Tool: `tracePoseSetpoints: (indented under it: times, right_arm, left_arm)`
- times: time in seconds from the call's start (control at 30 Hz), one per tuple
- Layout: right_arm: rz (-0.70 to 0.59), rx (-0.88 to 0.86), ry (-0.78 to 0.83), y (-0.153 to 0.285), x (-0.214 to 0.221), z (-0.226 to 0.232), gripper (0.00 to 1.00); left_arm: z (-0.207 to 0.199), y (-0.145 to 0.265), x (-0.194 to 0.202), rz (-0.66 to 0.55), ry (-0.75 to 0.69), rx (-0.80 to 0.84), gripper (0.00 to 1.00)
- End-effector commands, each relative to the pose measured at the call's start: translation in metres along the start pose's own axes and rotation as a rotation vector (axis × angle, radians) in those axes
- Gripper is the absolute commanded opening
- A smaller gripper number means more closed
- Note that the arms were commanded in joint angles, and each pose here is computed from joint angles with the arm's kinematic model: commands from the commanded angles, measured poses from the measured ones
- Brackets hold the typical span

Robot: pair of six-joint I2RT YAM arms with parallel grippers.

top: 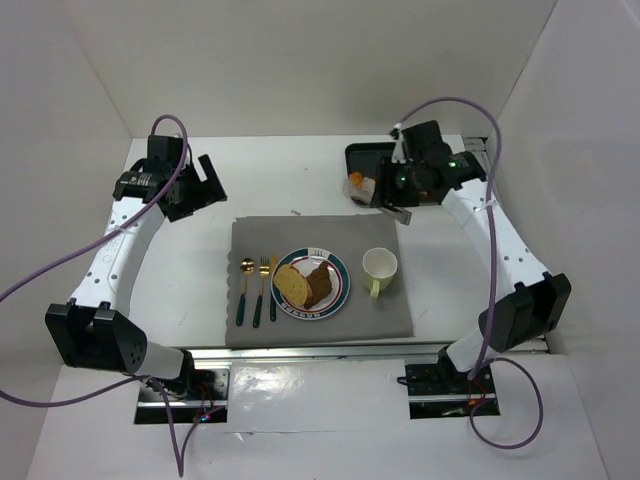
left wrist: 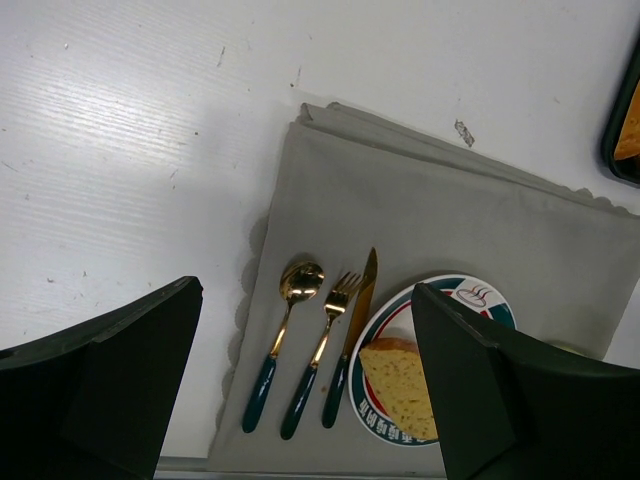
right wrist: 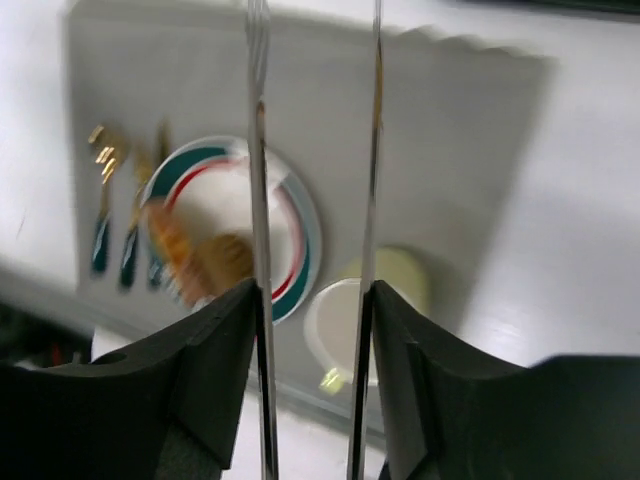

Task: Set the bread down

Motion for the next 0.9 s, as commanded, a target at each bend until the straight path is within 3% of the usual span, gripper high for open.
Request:
tracePoseSetpoints:
  times: [0.0,0.17,0.5,0.87]
  right_arm:
    - [-0.179,0.16,-0.14,0.001,-0.023,-0.044,0.54]
    - [-0.181,0.22,-0.217,-0.026,-0.038,-0.076,0.54]
    - [-0.097,0.259,-0.121,-0.058,-0.055,-0.092,0.58]
    - [-0.068,0.201,-0.119,-0.097,-0.063,-0.103,0.61]
  left_arm:
    - [-0.002,-0.003,-0.005,-0.026,0.004,0.015,0.99]
    - [-0.004,0.0,-0.011,-0.035,-0.015,0.019,0.99]
    - [-0.001,-0.009,-0.008,-0.015,-0.007,-0.01,0.99]
    - [-0.005,-0.019,-0.011,0.004,-0.007,0.003,0.99]
Point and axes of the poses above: each gripper's point midway between its finger pads, its own y axis back along the fingers, its own z axis along the line the jaws close on, x = y × z, the point moved 8 cm from there along y, back along the fingers, and after that the axes turned 4 degrees about -y, right-handed, at the moved point
